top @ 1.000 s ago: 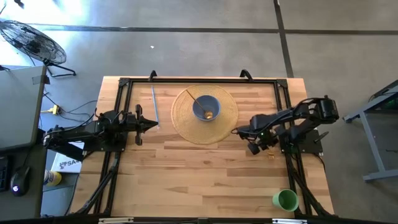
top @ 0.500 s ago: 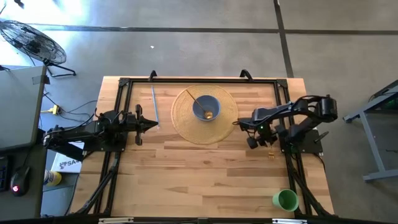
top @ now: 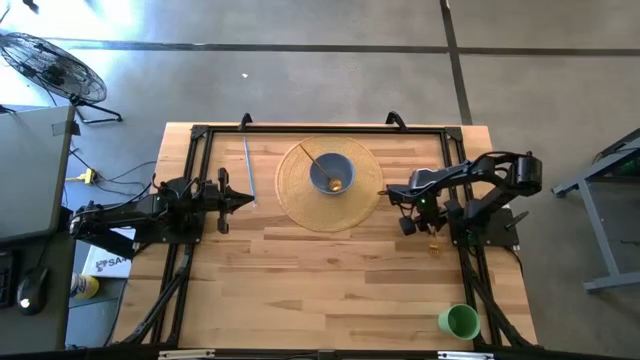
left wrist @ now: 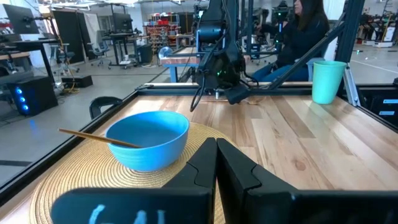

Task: Pick & Place Utensil
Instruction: Put the gold fork into the blue bowl on the brown mat

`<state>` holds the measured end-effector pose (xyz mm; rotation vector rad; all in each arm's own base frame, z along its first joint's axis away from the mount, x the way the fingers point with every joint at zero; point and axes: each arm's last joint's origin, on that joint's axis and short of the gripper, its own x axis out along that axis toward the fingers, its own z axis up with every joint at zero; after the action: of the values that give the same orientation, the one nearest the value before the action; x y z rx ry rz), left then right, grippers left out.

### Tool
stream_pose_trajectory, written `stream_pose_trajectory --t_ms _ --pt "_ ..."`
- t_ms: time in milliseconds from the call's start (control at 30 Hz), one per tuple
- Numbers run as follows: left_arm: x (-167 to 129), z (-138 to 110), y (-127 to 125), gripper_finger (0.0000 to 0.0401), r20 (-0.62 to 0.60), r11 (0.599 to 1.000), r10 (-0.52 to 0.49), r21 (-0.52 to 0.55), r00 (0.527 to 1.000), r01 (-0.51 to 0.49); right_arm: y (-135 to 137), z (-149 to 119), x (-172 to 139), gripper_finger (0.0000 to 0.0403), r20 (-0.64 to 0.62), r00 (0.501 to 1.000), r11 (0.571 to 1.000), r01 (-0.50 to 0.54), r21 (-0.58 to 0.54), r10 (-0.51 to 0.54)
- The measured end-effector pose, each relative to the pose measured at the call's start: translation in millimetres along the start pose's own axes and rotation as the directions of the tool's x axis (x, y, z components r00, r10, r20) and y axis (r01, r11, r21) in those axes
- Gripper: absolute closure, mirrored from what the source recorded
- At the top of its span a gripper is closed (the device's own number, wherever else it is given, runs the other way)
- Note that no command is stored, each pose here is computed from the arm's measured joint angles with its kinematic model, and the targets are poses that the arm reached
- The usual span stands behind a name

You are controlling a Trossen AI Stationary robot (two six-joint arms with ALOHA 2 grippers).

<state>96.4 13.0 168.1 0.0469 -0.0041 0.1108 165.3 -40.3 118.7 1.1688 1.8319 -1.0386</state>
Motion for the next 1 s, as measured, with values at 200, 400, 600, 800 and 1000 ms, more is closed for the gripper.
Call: stream_pose_trajectory --t_ms 200,400,600,800,1000 --pt "0.0 0.0 0.0 0.04 0.0 1.0 0.0 0.0 1.0 0.0 6.6 2.4 -1.2 0.0315 0.01 0.997 0.997 -0.071 -0.03 0.072" --pt "0.0 0.0 0.0 0.04 0.0 1.0 0.0 0.0 1.0 0.0 15.5 -3.4 -6.1 0.0315 0.038 0.996 0.995 -0.077 -0.067 0.08" --pt "0.0 0.0 0.0 0.04 0.0 1.0 0.0 0.0 1.0 0.0 28.1 -16.7 -7.9 0.0315 0.062 0.994 0.99 -0.083 -0.115 0.091" --pt "0.0 0.0 0.0 0.04 0.0 1.0 0.0 0.0 1.0 0.0 40.2 -30.5 -4.1 0.0315 0.086 0.988 0.985 -0.113 -0.133 0.125" --pt "0.0 0.0 0.0 0.04 0.0 1.0 0.0 0.0 1.0 0.0 46.3 -40.2 -0.6 0.0317 0.12 0.984 0.984 -0.119 -0.133 0.135"
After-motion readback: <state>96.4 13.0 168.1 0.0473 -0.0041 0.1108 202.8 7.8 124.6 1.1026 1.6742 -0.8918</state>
